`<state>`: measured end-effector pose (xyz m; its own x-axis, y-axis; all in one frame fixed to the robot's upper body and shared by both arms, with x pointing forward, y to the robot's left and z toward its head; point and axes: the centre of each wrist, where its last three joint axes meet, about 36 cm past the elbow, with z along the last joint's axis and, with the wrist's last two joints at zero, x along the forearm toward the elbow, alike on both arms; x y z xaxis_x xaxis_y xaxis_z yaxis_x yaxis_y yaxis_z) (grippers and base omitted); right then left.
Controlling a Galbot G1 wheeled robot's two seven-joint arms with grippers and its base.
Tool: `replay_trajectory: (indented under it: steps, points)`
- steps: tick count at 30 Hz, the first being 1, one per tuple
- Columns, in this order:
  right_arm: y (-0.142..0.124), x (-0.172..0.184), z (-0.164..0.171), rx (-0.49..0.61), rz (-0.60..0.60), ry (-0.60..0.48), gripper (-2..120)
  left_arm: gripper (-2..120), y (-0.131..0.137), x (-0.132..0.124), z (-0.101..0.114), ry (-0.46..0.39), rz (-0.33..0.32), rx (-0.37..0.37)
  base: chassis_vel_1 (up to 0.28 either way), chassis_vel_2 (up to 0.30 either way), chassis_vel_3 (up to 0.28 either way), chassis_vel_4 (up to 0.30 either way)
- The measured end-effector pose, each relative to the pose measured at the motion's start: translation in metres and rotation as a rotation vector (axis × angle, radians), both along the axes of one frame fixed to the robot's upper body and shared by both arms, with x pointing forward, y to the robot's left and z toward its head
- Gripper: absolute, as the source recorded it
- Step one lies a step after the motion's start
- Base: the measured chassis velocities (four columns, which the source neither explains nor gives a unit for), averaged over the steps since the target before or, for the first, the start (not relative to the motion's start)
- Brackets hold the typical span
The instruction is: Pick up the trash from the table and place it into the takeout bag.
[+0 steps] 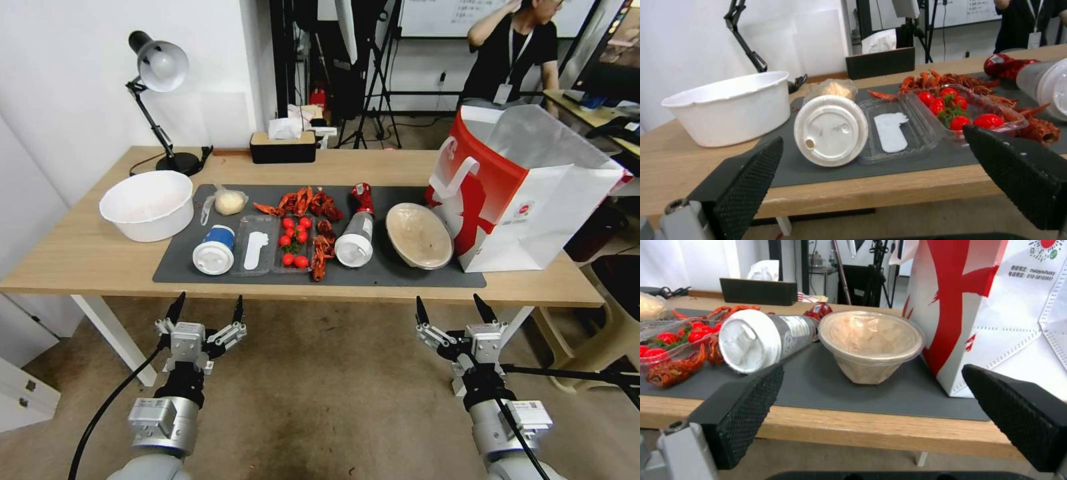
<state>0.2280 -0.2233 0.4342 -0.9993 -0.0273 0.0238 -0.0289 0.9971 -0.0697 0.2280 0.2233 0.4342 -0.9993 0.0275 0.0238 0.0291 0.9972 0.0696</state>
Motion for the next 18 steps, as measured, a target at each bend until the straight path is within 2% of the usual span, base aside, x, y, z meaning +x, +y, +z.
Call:
replay_trajectory:
  steps: [18]
  points:
    - [0.0000,0.0000,0.0000,0.000,0.000,0.000,100,100,0.0000,0.0000,0.0000,0.000,0.000,0.000,0.000,0.000,0.000,0.000]
